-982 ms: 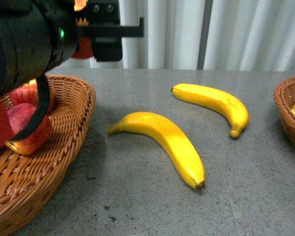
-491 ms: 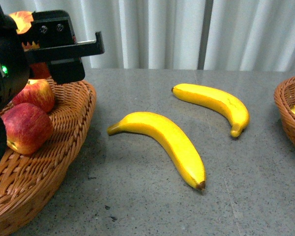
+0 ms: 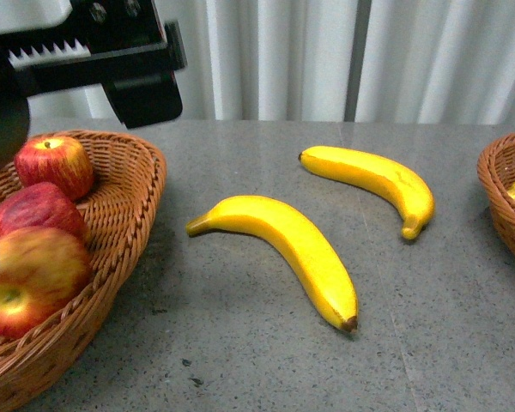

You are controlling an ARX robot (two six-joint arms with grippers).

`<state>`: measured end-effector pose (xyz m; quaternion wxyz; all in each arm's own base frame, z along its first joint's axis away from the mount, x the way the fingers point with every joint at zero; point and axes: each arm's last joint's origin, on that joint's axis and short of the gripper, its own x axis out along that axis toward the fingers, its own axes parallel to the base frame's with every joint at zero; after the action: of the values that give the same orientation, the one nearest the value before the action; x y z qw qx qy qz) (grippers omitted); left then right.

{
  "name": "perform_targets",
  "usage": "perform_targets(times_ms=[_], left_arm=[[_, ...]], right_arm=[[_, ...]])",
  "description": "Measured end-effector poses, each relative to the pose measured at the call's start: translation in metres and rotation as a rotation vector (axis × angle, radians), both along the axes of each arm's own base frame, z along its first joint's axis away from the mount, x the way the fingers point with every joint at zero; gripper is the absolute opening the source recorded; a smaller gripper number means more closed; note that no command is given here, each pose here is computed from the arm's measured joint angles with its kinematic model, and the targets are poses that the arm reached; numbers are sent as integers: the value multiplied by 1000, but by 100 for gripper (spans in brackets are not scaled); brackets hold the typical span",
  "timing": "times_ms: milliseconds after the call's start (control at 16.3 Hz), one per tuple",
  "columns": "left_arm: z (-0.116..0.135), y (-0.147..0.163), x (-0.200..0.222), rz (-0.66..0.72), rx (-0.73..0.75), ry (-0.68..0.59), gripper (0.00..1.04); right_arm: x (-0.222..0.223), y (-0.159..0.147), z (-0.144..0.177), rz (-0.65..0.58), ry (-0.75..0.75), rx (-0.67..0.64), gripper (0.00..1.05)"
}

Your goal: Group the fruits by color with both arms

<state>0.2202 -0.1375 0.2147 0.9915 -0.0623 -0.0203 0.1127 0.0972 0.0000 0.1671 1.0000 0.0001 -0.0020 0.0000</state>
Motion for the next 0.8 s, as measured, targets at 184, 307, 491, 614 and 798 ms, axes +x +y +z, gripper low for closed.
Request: perform_targets(times_ms=[184,307,491,614,798], left_arm=[[22,6,-18,5,-1,-139,98],[32,15,-29,42,5,-199,98],[31,45,-47,-120,153,-71,79],[1,80,-74,-198,164,46,58],[-16,98,-86,-215,149,72,34]], right_arm=[[0,0,0,0,0,0,98],[0,0,0,0,0,0,98],[0,0,0,0,0,0,98],[0,0,0,0,1,0,98],[0,0,0,0,0,0,98]])
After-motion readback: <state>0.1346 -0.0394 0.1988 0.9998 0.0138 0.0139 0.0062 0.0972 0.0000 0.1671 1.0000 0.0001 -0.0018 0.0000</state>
